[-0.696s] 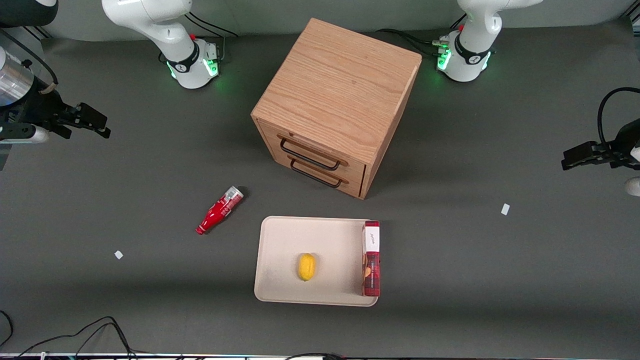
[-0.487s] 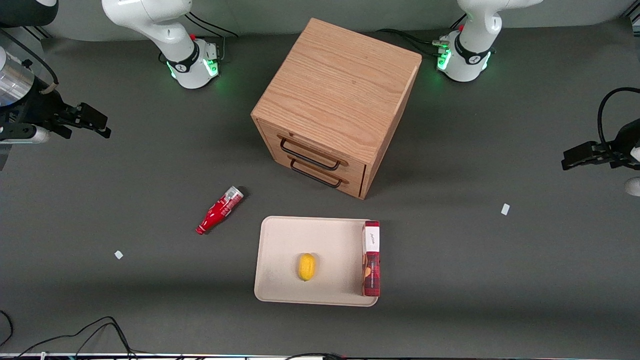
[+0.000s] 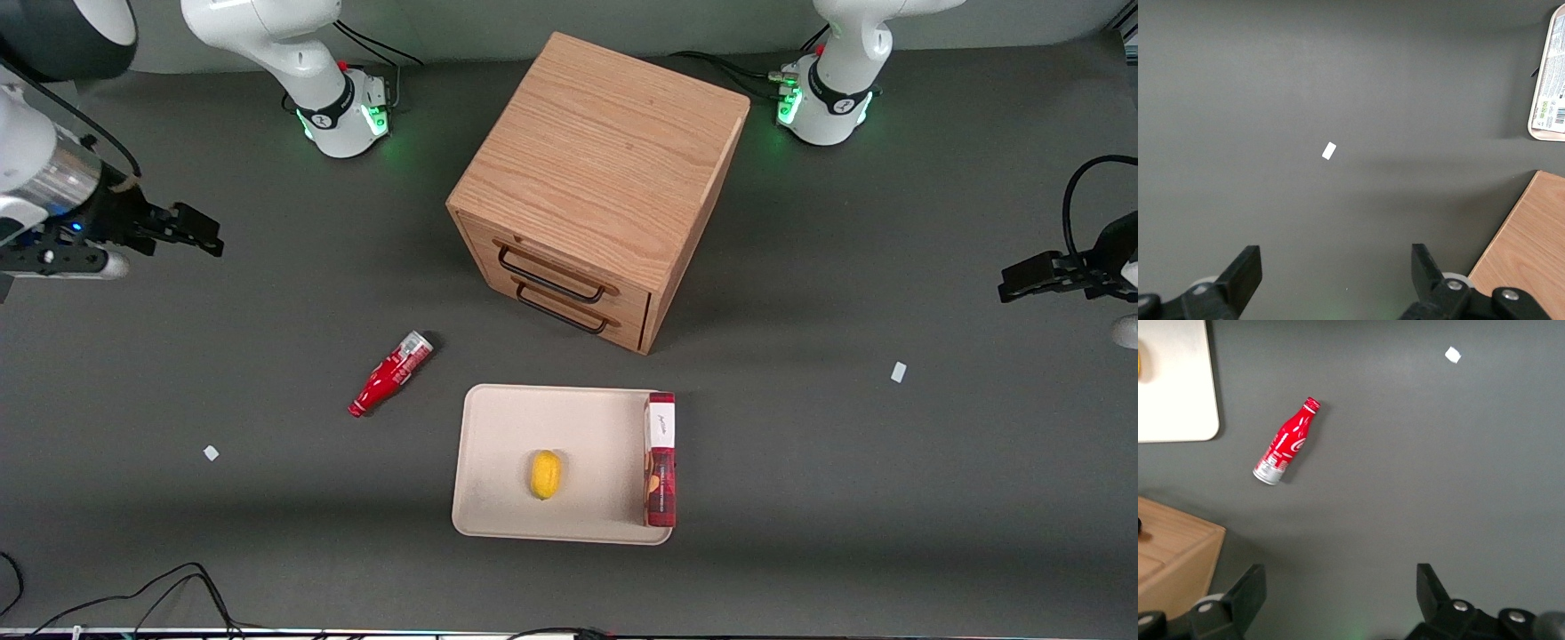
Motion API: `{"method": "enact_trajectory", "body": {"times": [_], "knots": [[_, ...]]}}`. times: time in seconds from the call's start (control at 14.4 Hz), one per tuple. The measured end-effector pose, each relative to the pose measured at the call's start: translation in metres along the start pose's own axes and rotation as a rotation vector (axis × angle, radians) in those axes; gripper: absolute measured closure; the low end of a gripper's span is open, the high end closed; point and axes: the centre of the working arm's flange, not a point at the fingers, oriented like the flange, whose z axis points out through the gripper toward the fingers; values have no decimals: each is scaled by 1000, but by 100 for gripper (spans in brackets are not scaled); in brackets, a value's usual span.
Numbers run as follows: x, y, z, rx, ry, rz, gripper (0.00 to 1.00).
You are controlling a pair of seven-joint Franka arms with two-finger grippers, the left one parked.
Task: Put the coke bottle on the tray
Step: 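Move the open right gripper down to the red Coca-Cola bottle, then close the right gripper around the bottle's body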
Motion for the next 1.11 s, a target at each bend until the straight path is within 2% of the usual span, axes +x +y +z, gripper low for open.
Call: {"method": "enact_trajectory", "body": {"times": [0.42,0.7,1.11], "knots": [[35,-83,81,-6,-2,299,0],[55,-109,156,-5,4,464,0],[70,-110,269,9,30,559,0]]}}
